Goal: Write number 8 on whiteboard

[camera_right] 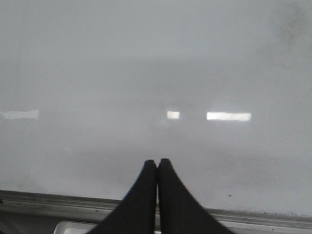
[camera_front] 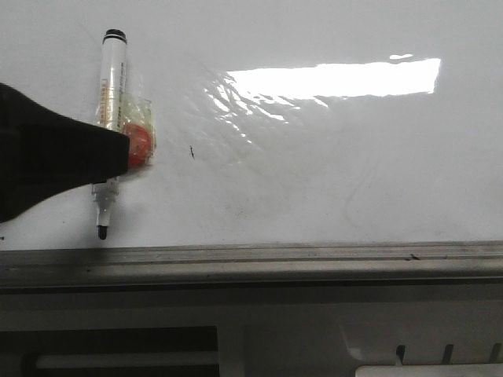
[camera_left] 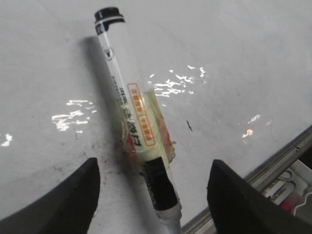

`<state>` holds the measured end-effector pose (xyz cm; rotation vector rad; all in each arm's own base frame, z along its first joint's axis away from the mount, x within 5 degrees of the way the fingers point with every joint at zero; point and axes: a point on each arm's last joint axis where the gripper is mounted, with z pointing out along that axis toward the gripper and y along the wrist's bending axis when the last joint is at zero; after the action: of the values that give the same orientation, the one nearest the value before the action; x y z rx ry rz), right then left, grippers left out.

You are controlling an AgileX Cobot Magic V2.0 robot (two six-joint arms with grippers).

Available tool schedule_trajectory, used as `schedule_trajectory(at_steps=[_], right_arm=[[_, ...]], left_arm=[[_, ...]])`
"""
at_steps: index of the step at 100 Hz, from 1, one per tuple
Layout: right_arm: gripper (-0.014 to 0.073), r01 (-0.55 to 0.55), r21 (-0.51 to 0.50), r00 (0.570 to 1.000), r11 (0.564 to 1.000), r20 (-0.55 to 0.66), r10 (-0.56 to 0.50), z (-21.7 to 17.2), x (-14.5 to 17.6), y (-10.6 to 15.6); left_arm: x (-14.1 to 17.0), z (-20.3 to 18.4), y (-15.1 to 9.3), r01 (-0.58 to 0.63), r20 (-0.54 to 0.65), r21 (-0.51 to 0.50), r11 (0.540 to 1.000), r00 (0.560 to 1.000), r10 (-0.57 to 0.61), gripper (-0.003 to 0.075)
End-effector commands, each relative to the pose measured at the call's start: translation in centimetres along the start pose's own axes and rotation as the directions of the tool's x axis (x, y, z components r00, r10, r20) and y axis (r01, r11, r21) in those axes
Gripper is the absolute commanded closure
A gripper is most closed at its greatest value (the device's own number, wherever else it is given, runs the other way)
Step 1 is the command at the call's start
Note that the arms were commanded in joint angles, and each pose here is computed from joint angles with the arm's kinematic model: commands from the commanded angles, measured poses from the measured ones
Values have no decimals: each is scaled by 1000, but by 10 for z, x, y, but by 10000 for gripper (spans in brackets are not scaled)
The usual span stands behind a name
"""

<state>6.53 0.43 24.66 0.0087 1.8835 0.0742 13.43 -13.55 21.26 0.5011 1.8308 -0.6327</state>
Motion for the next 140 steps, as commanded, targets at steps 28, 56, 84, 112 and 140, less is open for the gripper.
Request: schedule_trajectory(at_steps=[28,56,84,112,140], right_arm=[[658,8,-7,996,1000,84,-7,-2,-16,1],[658,44,-113,997,993,73,-35,-3,-15,9],[658,164,-373,985,913,11,-173,-5,-19,29],[484,321,-559,943,764,112,-314,3,-67,68],[386,309,-685,935,660,90,-344,31,-103,133]], left_arm=[[-8,14,2,73,99,-48,996,993,-68,383],[-4,16,4,95,68,-65,993,994,-91,741],[-13,21,-15,-72,20,67,995,997,71,741],[-42,28,-37,-404,-7,199,893,910,414,741],[-56,19,-46,-597,158,231,768,802,576,741]])
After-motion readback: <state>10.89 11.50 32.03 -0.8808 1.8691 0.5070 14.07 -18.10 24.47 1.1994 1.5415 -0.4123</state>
